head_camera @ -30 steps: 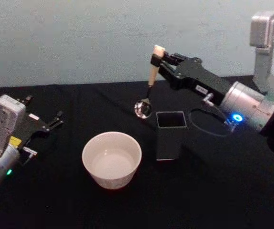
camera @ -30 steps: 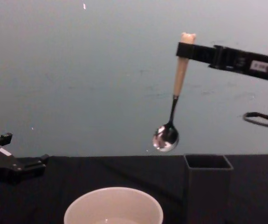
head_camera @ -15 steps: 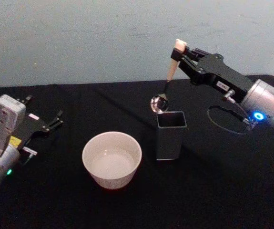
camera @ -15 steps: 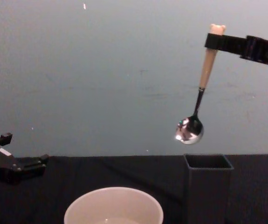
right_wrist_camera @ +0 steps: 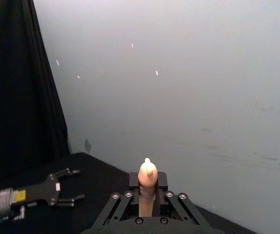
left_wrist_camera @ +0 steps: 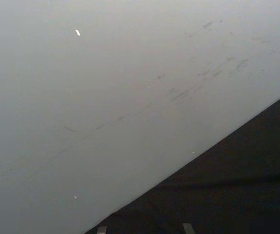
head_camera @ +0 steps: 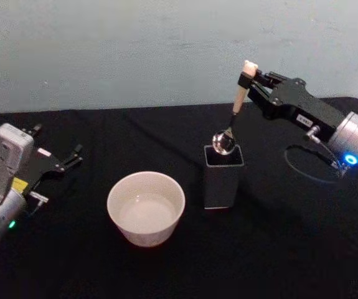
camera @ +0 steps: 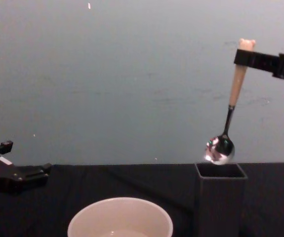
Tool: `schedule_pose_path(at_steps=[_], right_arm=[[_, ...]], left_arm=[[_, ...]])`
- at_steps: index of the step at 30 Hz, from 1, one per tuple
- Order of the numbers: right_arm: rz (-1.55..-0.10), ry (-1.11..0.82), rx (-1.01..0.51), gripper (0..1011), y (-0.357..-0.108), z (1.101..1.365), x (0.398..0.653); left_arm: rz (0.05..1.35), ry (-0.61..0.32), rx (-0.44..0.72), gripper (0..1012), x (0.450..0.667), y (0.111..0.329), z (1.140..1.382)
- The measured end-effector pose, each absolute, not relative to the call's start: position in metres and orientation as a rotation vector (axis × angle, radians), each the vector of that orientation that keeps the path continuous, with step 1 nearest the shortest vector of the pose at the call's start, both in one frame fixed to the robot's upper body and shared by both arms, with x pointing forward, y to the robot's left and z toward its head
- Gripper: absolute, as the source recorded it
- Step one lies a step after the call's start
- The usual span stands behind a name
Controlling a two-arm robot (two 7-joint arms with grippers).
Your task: Pick up the stirring spoon with one hand, stir inside the cup, then place it back in its original position.
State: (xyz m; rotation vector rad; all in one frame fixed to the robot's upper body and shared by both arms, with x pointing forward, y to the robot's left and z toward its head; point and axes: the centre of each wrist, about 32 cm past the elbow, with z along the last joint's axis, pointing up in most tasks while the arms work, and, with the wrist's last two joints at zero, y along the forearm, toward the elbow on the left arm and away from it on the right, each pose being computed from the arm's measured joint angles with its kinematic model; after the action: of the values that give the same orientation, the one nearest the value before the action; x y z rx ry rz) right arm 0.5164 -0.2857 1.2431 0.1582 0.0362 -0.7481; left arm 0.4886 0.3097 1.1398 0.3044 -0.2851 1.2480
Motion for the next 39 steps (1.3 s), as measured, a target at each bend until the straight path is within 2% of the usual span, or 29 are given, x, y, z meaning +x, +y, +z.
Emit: schedule_pose_path(at_steps=[11,39], right_arm=[[-0.752,0.03,0.112,211,-0.291,1.232,0.517],[-0.768,0.102,-0.018,211,-0.28,1.196,0.524]], left_arm=[[1.248,-0.285,0.304,1001,0.489,0.31,1.14],[1.248,-0.285,0.304,1001,0.489,0.31,1.14]])
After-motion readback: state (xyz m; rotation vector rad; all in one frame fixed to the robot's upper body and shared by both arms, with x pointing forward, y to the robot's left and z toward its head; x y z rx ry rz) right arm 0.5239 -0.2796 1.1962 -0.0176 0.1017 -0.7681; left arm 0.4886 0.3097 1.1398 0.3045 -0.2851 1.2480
